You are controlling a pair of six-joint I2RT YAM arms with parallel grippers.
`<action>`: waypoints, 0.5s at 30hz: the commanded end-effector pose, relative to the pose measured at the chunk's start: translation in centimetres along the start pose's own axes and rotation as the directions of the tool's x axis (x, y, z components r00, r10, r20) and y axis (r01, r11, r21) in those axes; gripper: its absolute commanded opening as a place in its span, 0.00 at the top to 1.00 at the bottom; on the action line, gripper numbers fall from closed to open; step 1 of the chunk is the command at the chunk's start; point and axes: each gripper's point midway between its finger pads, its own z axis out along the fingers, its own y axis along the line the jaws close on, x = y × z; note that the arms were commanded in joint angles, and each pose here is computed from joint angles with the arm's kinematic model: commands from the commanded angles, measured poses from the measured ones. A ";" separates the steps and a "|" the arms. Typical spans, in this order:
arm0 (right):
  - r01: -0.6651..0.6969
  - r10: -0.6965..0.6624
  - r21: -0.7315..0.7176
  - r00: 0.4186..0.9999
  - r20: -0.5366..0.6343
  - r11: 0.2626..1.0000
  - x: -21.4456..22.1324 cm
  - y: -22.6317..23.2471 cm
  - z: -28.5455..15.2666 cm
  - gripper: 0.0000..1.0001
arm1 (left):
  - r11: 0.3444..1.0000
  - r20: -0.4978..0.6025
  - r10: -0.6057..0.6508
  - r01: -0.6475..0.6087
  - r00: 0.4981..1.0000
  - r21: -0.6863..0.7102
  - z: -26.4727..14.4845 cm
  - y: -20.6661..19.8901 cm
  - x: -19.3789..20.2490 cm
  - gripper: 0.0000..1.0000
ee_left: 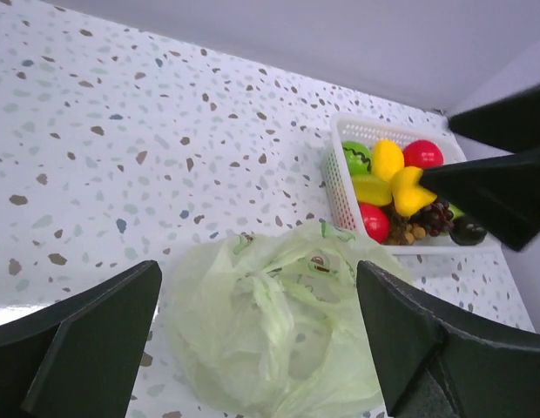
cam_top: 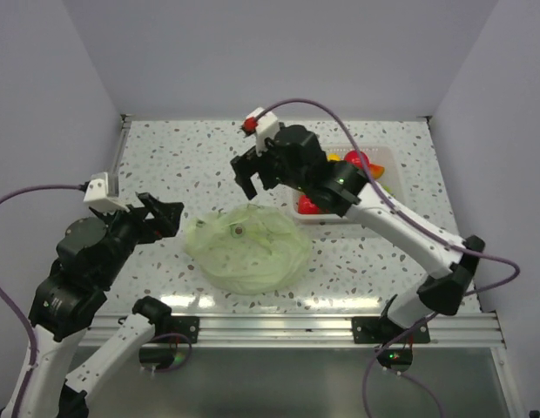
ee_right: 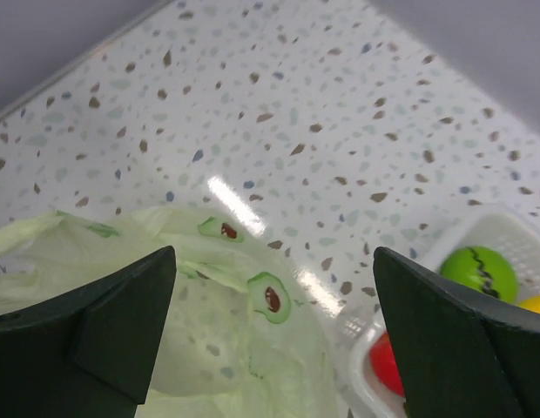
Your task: Untie the knot of the plastic bag and take out the fruit
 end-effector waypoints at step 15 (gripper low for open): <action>-0.409 0.171 0.620 0.897 0.407 0.670 9.5 -14.9 -30.7 0.01 | 0.955 0.358 -0.039 0.141 0.933 -0.262 -10.1 8.0 -4.8 0.00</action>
